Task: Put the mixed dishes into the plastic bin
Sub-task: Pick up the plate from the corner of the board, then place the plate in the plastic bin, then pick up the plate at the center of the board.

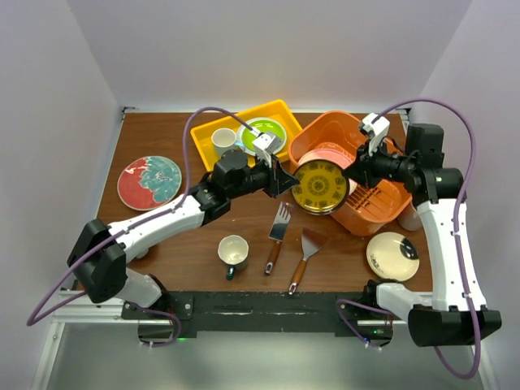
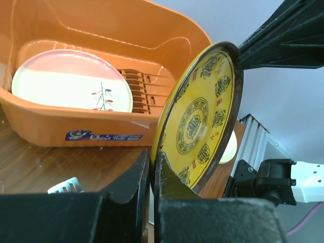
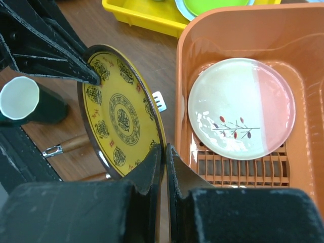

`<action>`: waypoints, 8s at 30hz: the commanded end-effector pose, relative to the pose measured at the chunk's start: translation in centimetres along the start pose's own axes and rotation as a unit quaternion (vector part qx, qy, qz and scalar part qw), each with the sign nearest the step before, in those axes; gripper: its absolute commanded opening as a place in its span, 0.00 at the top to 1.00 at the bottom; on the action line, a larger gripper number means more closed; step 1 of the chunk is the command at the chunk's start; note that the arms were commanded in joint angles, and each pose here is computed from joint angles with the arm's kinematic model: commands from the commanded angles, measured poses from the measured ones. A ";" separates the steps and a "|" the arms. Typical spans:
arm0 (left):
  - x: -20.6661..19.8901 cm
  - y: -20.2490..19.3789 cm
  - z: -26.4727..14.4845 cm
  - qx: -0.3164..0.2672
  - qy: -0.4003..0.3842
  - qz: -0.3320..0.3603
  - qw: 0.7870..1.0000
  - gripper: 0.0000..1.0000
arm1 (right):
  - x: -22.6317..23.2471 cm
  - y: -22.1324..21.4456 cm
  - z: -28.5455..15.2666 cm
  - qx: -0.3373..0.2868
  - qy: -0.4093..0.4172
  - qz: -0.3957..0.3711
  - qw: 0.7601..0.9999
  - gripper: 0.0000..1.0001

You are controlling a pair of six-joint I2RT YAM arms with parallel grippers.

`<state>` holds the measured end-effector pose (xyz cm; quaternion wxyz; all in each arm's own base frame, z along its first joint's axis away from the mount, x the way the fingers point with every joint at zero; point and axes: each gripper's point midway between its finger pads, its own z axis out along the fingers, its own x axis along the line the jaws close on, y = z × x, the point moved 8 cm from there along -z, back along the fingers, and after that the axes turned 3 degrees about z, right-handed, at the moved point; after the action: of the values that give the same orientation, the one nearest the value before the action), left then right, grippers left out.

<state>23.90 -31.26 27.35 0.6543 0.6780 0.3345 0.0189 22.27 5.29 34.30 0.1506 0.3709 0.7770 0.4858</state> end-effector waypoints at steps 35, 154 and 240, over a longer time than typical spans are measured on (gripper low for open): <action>-1.3 0.4 -10.0 -0.206 0.057 -0.155 0.965 1.00 | 3.8 -0.7 7.4 0.002 0.197 0.129 0.972 0.25; 4.4 -2.4 -22.5 -0.082 0.356 0.226 0.903 0.00 | -14.7 -6.6 3.2 0.257 -0.163 0.003 0.953 0.23; 27.5 -9.9 -18.0 0.340 0.617 0.158 0.692 0.42 | -1.1 -5.1 1.3 -0.108 0.072 0.015 0.991 0.01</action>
<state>31.18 -3.79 9.66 0.0251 0.7455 0.5440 0.3843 21.98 3.69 28.03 0.1212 0.3511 0.7238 0.5815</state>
